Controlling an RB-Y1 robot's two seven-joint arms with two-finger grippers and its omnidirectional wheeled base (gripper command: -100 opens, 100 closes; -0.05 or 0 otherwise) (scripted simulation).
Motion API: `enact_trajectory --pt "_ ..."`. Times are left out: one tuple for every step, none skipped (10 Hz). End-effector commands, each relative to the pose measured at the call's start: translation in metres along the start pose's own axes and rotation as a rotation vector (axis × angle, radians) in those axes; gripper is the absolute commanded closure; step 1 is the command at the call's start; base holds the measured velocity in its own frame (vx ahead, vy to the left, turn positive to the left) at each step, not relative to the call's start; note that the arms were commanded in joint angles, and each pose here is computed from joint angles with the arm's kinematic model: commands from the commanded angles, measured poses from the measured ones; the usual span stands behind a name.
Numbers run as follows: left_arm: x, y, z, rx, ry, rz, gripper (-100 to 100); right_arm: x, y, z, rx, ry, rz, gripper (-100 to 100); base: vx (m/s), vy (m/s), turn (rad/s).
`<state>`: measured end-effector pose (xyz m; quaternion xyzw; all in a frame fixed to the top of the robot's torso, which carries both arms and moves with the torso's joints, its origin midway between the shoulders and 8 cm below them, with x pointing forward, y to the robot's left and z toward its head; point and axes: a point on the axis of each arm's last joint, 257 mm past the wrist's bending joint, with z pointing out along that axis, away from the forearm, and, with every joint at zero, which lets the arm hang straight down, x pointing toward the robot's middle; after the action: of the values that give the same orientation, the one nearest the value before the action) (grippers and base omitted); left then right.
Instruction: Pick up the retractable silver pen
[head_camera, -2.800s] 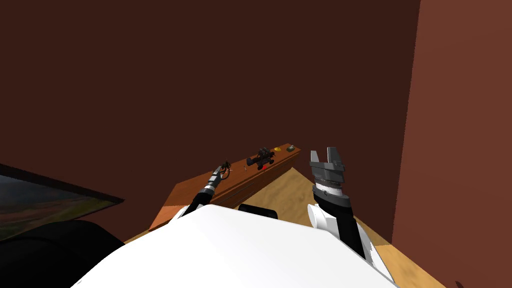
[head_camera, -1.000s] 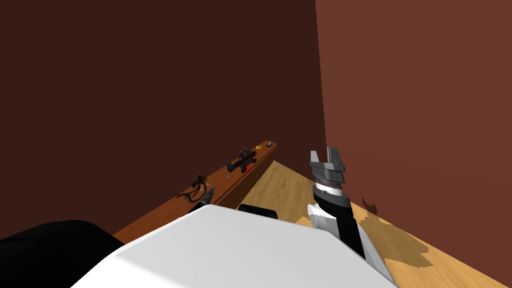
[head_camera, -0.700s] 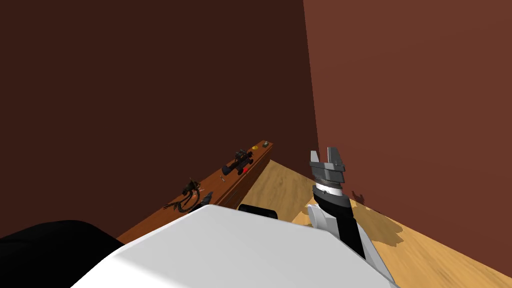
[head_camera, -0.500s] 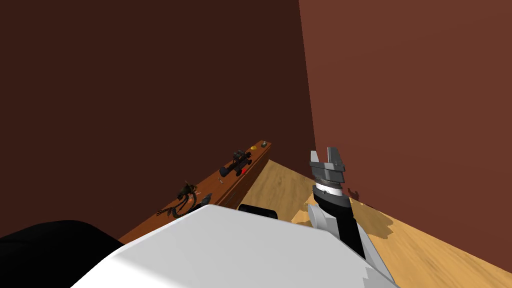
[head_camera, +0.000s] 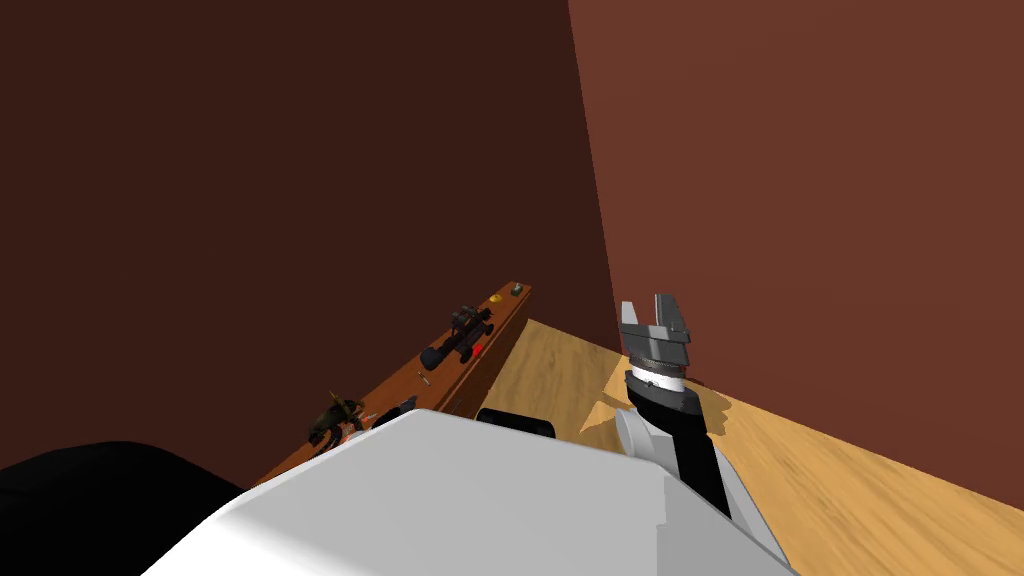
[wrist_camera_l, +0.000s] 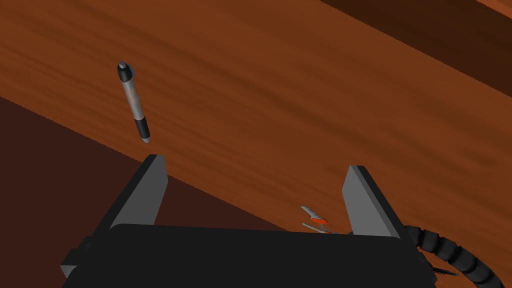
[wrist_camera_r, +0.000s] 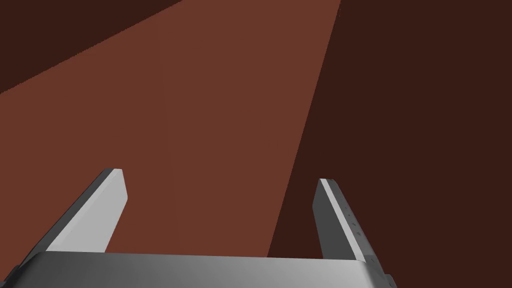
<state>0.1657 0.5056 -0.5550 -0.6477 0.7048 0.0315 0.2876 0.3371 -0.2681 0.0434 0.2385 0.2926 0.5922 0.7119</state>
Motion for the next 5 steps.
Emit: enact_trajectory --pt "-0.005 0.012 0.007 -0.053 0.0 0.031 -100 0.0 0.0 0.0 0.0 0.0 0.0 0 0.063 0.015 -0.246" --pt "-0.009 0.018 0.01 -0.082 0.0 0.049 -100 0.0 0.0 0.0 0.0 0.0 0.0 0 0.081 0.038 -0.262" --pt "-0.013 0.022 0.013 -0.108 0.0 0.066 -100 0.0 0.0 0.0 0.0 0.0 0.0 0 0.078 0.041 -0.167" --pt "-0.016 0.026 0.016 -0.131 0.001 0.081 -100 0.0 0.0 0.0 0.0 0.0 0.0 0 0.087 0.029 -0.159" --pt "-0.02 0.029 0.018 -0.151 0.001 0.096 -100 0.0 0.0 0.0 0.0 0.0 0.0 0 0.088 0.025 -0.181"
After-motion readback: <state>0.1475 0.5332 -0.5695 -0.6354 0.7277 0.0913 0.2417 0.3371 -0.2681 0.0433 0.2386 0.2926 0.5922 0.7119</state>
